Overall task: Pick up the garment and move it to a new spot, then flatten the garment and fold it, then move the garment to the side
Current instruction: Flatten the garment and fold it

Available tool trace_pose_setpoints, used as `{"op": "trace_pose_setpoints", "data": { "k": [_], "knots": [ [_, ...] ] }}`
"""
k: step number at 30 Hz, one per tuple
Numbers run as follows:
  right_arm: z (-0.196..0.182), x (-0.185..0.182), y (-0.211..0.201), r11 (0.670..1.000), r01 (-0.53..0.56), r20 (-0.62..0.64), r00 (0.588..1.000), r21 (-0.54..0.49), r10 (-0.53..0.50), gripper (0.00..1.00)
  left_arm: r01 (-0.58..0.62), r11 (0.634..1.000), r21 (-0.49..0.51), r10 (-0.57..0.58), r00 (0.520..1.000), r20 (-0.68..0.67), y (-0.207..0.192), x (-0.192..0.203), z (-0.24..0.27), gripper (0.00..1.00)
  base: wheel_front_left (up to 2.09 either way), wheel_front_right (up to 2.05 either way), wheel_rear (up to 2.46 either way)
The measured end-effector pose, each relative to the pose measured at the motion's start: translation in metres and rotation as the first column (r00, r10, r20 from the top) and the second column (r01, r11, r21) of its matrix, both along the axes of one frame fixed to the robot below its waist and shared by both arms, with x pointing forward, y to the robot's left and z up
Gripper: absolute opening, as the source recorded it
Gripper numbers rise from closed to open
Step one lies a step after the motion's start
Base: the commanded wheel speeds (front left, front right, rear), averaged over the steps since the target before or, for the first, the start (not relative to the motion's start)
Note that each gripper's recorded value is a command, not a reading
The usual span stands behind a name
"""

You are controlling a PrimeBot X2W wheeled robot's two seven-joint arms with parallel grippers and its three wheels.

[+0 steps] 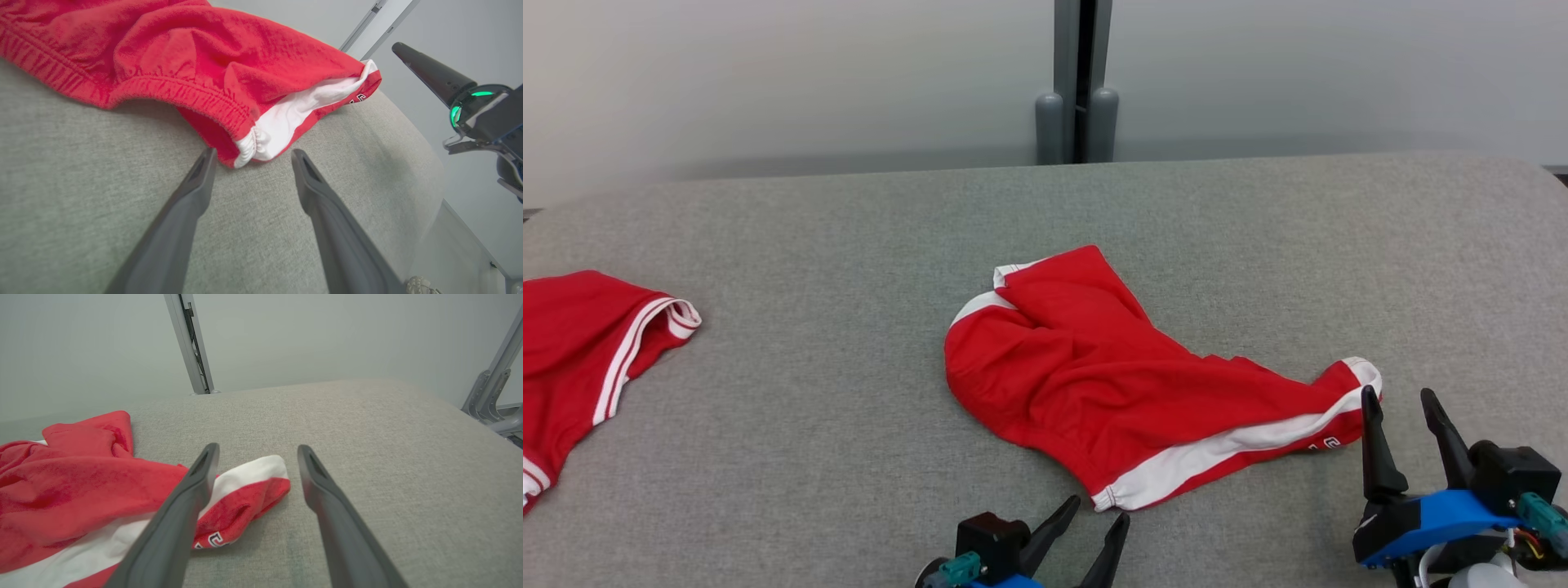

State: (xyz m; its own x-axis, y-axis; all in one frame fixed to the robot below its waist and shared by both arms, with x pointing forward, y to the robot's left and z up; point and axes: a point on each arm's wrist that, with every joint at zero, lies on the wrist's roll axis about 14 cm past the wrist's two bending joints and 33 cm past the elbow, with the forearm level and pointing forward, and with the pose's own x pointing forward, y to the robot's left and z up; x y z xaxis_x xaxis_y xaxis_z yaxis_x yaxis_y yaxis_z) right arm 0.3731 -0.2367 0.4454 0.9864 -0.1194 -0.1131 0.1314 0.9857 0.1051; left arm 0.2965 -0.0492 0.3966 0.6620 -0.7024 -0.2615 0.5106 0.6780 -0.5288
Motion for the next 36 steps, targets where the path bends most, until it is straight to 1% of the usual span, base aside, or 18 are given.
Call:
{"op": "trace_pose_setpoints", "data": {
  "k": [6,9,10,11,12,17,22,28,32,33,34,35,36],
  "knots": [
    [-0.003,0.003,-0.008,1.000,0.021,-0.010,1.000,-0.008,-0.021,1.00,0.042,0.999,-0.010,-0.043,0.998,-0.051,-0.011,0.006,-0.009,1.00,0.00,0.00,0.00],
    [-0.004,0.003,-0.010,1.000,0.028,-0.013,1.000,-0.010,-0.028,1.00,0.043,0.999,-0.015,-0.044,0.997,-0.063,-0.012,0.010,-0.011,1.00,0.00,0.00,0.00],
    [-0.004,0.003,-0.011,1.000,0.028,-0.014,0.999,-0.009,-0.028,1.00,0.036,0.999,-0.020,-0.038,0.997,-0.072,-0.011,0.010,-0.012,0.64,0.00,0.00,0.00],
    [-0.005,0.003,-0.011,1.000,0.028,-0.015,0.999,-0.009,-0.029,1.00,0.028,0.999,-0.024,-0.030,0.996,-0.080,-0.010,0.011,-0.012,0.20,0.00,0.00,0.00],
    [-0.005,0.003,-0.010,1.000,0.028,-0.015,0.999,-0.009,-0.028,1.00,0.015,0.999,-0.029,-0.018,0.996,-0.084,-0.008,0.014,-0.012,0.00,0.00,0.00,0.00],
    [-0.002,0.005,-0.005,1.000,0.016,-0.006,1.000,0.005,-0.016,1.00,-0.061,0.998,-0.034,0.059,0.996,-0.066,0.011,0.028,-0.005,0.00,0.00,0.00,0.00],
    [0.001,0.006,0.008,0.999,-0.016,0.008,1.000,0.031,0.015,1.00,-0.182,0.983,-0.024,0.181,0.983,-0.011,0.048,0.045,0.007,0.00,0.00,0.00,0.00],
    [0.003,0.005,0.026,0.996,-0.064,0.016,0.998,0.059,0.063,1.00,-0.287,0.957,0.027,0.285,0.957,0.057,0.095,0.054,0.013,0.00,0.00,0.00,0.00],
    [0.003,0.002,0.034,0.994,-0.086,0.018,0.996,0.070,0.085,1.00,-0.318,0.944,0.085,0.311,0.947,0.086,0.118,0.053,0.009,0.00,0.00,0.00,0.00],
    [0.004,0.002,0.035,0.993,-0.088,0.021,0.996,0.073,0.087,1.00,-0.328,0.939,0.098,0.320,0.943,0.090,0.124,0.053,0.007,0.11,0.00,0.00,0.00],
    [0.005,0.001,0.036,0.993,-0.090,0.022,0.996,0.073,0.088,1.00,-0.341,0.933,0.110,0.332,0.938,0.096,0.130,0.054,0.007,0.37,0.00,0.00,0.00],
    [0.005,0.000,0.037,0.993,-0.092,0.023,0.996,0.073,0.090,1.00,-0.355,0.927,0.122,0.344,0.933,0.104,0.137,0.055,0.006,0.56,0.00,0.00,0.00],
    [0.005,-0.001,0.037,0.993,-0.094,0.023,0.995,0.073,0.093,1.00,-0.367,0.921,0.133,0.354,0.929,0.111,0.143,0.056,0.006,1.00,0.00,0.00,0.00]
  ]
}}
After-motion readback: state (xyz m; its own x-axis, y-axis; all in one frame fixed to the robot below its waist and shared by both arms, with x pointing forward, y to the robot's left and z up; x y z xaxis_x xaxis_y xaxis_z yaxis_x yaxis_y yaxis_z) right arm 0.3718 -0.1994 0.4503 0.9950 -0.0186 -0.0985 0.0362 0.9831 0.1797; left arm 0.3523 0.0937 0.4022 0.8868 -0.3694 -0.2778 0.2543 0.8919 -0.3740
